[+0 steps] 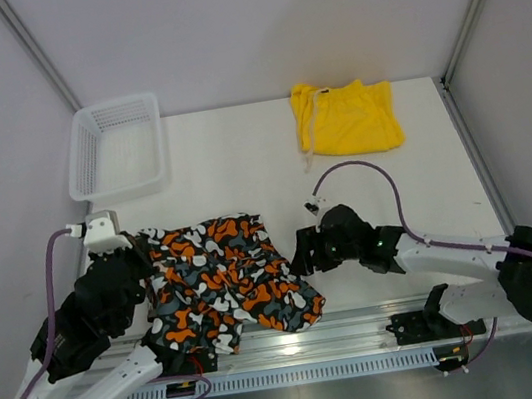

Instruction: Fold and stack the shorts

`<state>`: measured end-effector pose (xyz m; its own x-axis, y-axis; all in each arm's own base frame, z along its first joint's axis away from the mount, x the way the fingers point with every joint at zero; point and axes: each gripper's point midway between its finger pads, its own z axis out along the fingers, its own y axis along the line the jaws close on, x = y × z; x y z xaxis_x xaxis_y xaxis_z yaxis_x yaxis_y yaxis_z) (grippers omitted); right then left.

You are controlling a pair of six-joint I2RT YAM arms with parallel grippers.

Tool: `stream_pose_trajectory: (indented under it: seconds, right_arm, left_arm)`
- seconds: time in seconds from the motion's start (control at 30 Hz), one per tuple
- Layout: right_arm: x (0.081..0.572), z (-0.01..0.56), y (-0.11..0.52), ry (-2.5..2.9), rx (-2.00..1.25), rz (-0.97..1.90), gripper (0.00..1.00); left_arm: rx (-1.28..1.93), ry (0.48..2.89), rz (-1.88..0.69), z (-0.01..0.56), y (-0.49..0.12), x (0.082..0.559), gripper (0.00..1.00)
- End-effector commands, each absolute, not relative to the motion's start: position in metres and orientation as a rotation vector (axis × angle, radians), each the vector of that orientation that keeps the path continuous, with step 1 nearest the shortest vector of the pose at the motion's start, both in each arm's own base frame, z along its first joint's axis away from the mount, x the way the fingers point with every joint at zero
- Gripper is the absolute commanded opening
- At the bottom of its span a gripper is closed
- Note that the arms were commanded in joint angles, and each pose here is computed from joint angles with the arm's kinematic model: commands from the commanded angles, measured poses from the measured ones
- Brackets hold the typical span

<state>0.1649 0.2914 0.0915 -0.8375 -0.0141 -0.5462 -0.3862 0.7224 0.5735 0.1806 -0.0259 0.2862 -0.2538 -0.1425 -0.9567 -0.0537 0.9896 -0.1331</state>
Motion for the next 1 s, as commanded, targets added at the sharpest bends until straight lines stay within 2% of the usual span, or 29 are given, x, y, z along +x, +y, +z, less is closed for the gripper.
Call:
stream_pose_trajectory:
  seconds: [0.0,0.3,0.37,0.4,0.43,0.47,0.63,0.73,0.83,0.97]
  right_arm:
    - [0.173,0.111,0.324,2.344,-0.338,1.116,0.68]
    - [0.187,0.082,0.365,2.412,-0.393,1.176,0.64]
    - [0.190,0.083,0.371,2.405,-0.427,1.182,0.39]
    - [0.191,0.081,0.373,2.412,-0.439,1.180,0.29]
    - [0.198,0.087,0.376,2.397,-0.435,1.186,0.08]
    - [0.202,0.088,0.375,2.398,-0.444,1.182,0.00]
    - [0.244,0.144,0.347,2.287,-0.334,1.201,0.00]
    - [0.269,0.180,0.307,2.221,-0.241,1.126,0.00]
    - [0.287,0.194,0.261,2.199,-0.140,1.033,0.00]
    - [0.297,0.182,0.199,2.203,0.040,0.970,0.00]
  left_arm:
    - [-0.119,1.830,-0.096,0.285,-0.031,0.183,0.00]
    - [-0.116,1.831,-0.092,0.287,-0.028,0.180,0.01]
    - [-0.113,1.833,-0.086,0.287,-0.028,0.180,0.01]
    - [-0.113,1.832,-0.083,0.286,-0.028,0.181,0.01]
    - [-0.107,1.833,-0.079,0.287,-0.029,0.182,0.01]
    - [-0.103,1.834,-0.077,0.287,-0.031,0.183,0.01]
    - [-0.064,1.825,-0.054,0.296,-0.042,0.195,0.01]
    - [-0.039,1.798,-0.014,0.312,-0.049,0.208,0.03]
    - [0.006,1.790,0.040,0.322,-0.062,0.229,0.03]
    - [0.096,1.852,0.000,0.323,-0.091,0.259,0.00]
